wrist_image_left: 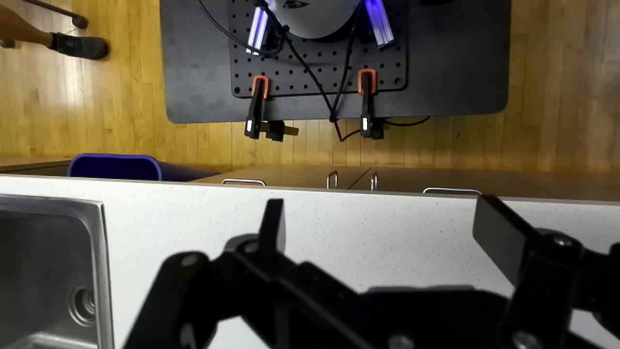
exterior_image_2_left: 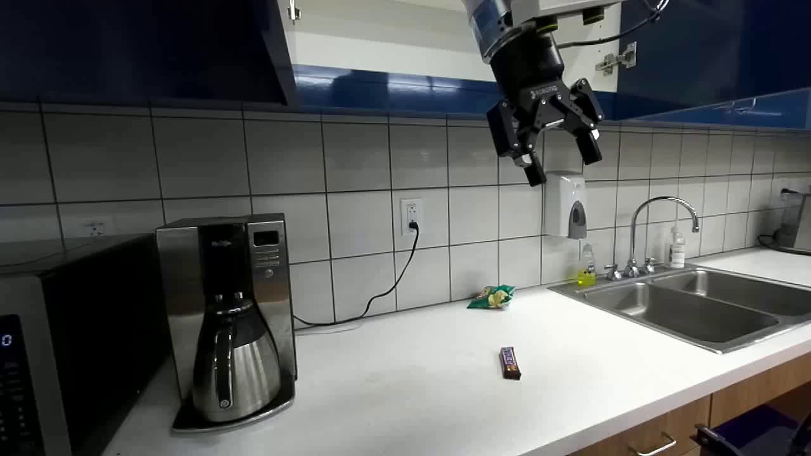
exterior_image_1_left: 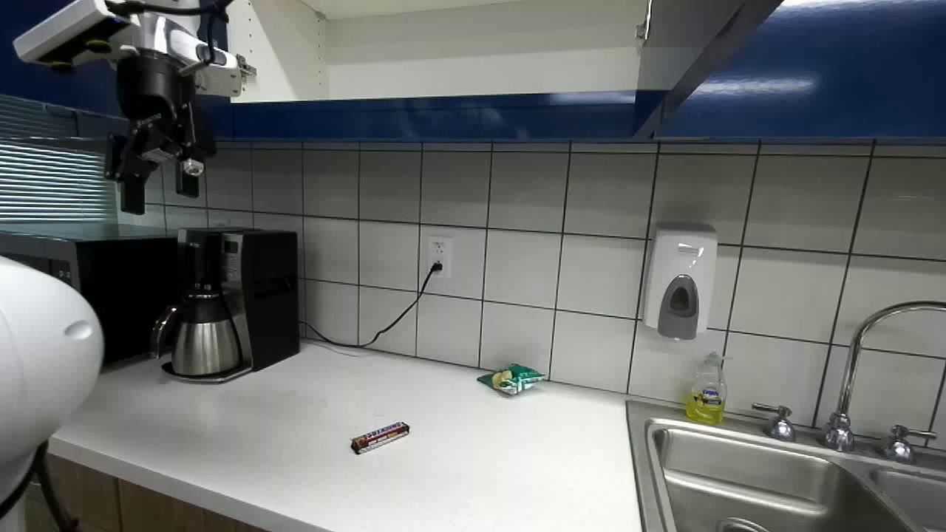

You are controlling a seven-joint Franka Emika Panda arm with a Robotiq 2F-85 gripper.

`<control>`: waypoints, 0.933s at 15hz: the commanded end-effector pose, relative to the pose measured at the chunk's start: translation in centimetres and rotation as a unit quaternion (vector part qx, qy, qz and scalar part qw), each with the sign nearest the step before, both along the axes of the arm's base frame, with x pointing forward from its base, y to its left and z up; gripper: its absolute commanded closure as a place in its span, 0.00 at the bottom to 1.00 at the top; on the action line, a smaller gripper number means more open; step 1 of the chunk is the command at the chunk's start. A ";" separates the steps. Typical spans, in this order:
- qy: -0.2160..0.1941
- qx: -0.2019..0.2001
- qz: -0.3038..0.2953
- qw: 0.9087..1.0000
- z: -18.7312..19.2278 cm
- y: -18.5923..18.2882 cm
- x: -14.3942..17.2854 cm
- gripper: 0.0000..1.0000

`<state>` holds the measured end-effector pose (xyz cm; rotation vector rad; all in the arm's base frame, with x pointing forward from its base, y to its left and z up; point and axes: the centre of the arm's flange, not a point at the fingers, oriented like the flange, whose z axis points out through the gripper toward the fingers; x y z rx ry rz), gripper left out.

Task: Shift the snickers bar to the open cupboard

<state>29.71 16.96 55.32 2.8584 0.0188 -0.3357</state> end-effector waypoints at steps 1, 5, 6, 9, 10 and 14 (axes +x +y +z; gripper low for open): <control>0.000 0.000 0.000 1.000 0.0 0.0 0.0 0.00; -0.029 0.025 0.014 0.999 -0.4 -0.3 0.5 0.00; -0.041 0.033 0.015 0.999 -0.6 -0.5 0.9 0.00; -0.061 0.042 0.000 0.997 -1.8 -1.5 2.1 0.00; -0.065 0.048 -0.007 0.997 -2.3 -2.0 2.5 0.00; -0.072 0.064 -0.034 0.995 -4.9 -4.2 4.4 0.00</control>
